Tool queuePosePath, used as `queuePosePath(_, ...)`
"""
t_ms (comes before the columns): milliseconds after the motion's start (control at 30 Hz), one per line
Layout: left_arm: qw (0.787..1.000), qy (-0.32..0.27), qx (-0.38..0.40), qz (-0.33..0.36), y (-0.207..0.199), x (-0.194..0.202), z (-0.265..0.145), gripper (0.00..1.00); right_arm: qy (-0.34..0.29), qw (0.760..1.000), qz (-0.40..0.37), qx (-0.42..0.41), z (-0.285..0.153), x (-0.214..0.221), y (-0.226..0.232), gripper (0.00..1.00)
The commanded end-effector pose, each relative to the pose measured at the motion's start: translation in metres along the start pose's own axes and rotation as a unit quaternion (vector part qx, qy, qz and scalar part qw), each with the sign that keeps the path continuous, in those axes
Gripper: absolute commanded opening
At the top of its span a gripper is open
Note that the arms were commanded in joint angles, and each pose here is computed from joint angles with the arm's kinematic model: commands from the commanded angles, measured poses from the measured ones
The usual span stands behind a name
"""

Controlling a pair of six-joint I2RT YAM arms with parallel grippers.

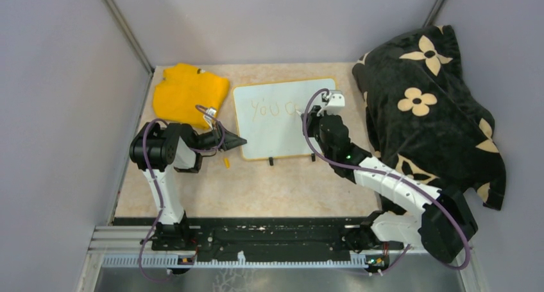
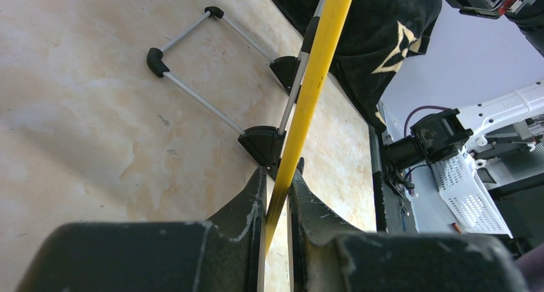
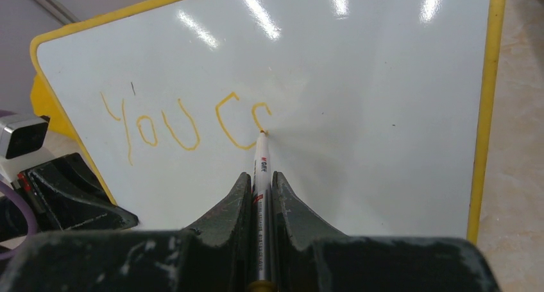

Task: Write a sentence on the whiteboard

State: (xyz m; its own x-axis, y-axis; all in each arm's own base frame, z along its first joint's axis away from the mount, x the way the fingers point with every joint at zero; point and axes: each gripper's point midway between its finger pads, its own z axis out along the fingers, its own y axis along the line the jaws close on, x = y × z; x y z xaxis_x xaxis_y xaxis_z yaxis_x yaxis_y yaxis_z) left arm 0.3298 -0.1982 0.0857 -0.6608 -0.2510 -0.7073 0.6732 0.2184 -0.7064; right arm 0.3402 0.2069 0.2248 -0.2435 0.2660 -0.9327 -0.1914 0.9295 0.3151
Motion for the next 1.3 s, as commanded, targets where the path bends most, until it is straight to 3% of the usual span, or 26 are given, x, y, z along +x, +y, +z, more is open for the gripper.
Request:
queuePosePath(0, 0.995, -0.035, 0.022, 0.090, -0.008, -0.015, 0.002, 0.00, -0.011, 1.000, 0.008, 0.011, -0.007, -0.006, -0.010, 0.00)
queuePosePath(967, 0.995, -0.034, 0.022, 0.087, -0.007, -0.014, 0.002, 0.00, -0.053, 0.998, 0.002, 0.014, 0.009, -0.051, 0.002, 0.00)
queuePosePath(1267, 0.996, -0.034, 0.021, 0.086, -0.007, -0.014, 0.002, 0.00, -0.043, 0.999, 0.001, 0.016, 0.009, -0.040, -0.002, 0.00)
